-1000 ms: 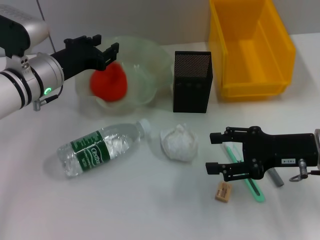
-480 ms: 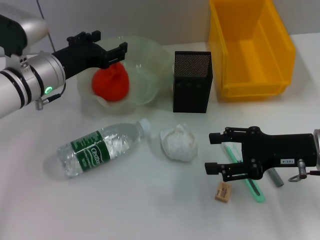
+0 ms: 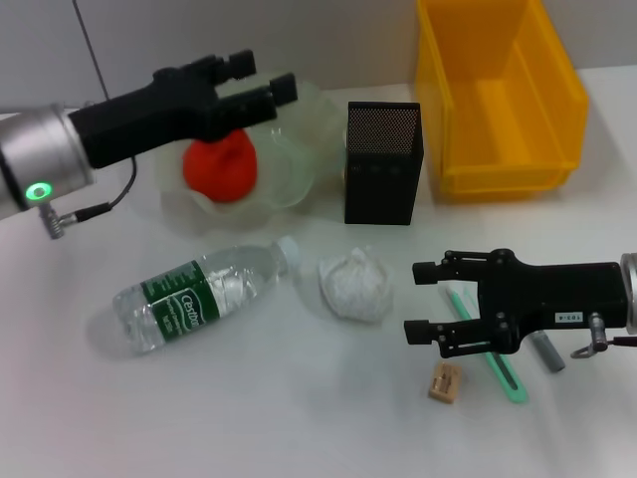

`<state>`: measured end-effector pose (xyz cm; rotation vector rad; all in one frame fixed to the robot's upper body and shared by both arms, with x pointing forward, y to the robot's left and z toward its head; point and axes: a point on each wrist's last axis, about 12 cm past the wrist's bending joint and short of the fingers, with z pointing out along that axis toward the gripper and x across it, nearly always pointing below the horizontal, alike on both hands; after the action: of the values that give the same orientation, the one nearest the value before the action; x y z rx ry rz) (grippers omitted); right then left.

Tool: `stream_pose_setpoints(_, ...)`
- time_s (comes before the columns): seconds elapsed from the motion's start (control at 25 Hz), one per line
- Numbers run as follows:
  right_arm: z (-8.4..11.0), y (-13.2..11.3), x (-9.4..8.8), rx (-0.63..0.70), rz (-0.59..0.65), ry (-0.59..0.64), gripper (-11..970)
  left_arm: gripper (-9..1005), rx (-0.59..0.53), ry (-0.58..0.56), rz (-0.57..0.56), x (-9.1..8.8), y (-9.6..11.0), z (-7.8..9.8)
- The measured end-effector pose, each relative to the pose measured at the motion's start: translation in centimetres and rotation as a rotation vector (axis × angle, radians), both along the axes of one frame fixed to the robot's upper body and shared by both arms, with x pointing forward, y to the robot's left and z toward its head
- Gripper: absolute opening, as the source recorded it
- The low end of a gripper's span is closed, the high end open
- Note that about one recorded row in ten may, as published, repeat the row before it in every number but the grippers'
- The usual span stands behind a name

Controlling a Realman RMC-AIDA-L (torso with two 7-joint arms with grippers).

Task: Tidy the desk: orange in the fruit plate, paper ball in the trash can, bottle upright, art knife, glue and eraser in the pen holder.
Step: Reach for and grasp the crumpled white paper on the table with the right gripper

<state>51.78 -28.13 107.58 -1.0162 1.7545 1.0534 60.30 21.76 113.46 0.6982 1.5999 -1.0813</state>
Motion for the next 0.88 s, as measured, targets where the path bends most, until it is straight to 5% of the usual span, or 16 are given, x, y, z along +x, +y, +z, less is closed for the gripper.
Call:
stream_pose_setpoints(0.4, 0.2, 0.3, 0.3, 0.005, 0.008, 0.001, 833, 812, 0.153, 0.106, -0.315, -3.5, 2.0, -0.2)
stream_pose_setpoints(0.88, 0.4, 0.1, 0.3, 0.009, 0.006, 0.019, 832, 813, 0.306, 0.082, -0.413, -6.2, 2.4, -3.5)
